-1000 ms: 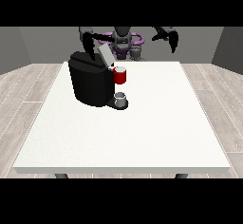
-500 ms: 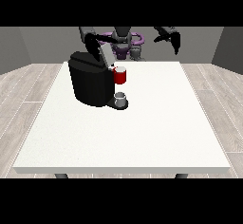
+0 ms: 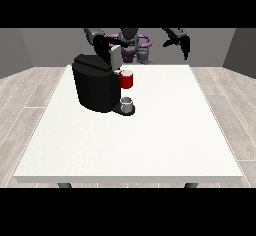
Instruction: Insert the coffee pod into the coffee machine and close the lid
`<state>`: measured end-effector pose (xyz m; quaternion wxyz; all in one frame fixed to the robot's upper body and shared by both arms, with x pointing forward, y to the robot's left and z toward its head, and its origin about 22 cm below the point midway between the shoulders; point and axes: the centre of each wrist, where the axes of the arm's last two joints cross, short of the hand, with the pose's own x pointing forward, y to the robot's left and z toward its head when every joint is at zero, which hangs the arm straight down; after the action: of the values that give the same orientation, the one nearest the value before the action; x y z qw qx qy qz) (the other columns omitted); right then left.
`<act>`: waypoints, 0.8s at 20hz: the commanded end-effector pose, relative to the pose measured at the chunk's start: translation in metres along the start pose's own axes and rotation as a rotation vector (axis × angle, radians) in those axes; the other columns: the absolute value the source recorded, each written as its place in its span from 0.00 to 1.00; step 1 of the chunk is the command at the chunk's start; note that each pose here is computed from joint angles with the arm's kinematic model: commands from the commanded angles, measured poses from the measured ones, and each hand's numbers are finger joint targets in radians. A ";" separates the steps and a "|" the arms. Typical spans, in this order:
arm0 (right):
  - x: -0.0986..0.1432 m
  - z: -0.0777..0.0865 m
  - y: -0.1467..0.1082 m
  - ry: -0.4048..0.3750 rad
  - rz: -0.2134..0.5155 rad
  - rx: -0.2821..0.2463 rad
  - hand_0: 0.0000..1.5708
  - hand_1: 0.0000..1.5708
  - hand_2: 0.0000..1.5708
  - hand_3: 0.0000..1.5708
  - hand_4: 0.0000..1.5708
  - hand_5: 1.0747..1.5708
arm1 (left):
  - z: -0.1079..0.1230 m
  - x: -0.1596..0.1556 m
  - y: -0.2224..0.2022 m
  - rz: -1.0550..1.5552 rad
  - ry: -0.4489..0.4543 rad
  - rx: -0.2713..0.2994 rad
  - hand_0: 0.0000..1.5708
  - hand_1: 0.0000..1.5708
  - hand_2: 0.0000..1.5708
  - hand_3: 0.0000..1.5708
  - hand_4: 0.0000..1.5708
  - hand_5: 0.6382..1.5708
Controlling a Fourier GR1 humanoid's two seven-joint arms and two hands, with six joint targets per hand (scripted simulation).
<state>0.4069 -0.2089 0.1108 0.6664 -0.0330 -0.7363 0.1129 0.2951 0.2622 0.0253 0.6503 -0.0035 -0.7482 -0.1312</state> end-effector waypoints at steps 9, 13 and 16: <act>0.046 -0.013 0.036 -0.129 0.125 0.066 0.00 0.00 0.00 0.00 0.00 1.00 | -0.016 0.016 0.005 -0.009 -0.063 -0.049 0.00 0.00 0.00 0.00 0.21 1.00; 0.097 -0.023 0.032 -0.168 0.162 0.024 0.00 0.00 0.00 0.00 0.13 1.00 | -0.029 0.023 -0.013 -0.002 -0.112 -0.084 0.00 0.00 0.00 0.00 0.24 1.00; 0.101 -0.021 0.029 -0.153 0.192 0.010 0.00 0.00 0.00 0.00 0.17 1.00 | -0.025 0.018 -0.022 -0.010 -0.082 -0.108 0.00 0.00 0.00 0.00 0.28 1.00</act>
<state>0.4145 -0.2103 0.1698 0.6651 -0.1492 -0.7201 0.1295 0.3117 0.2456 0.0410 0.6218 -0.0291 -0.7663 -0.1590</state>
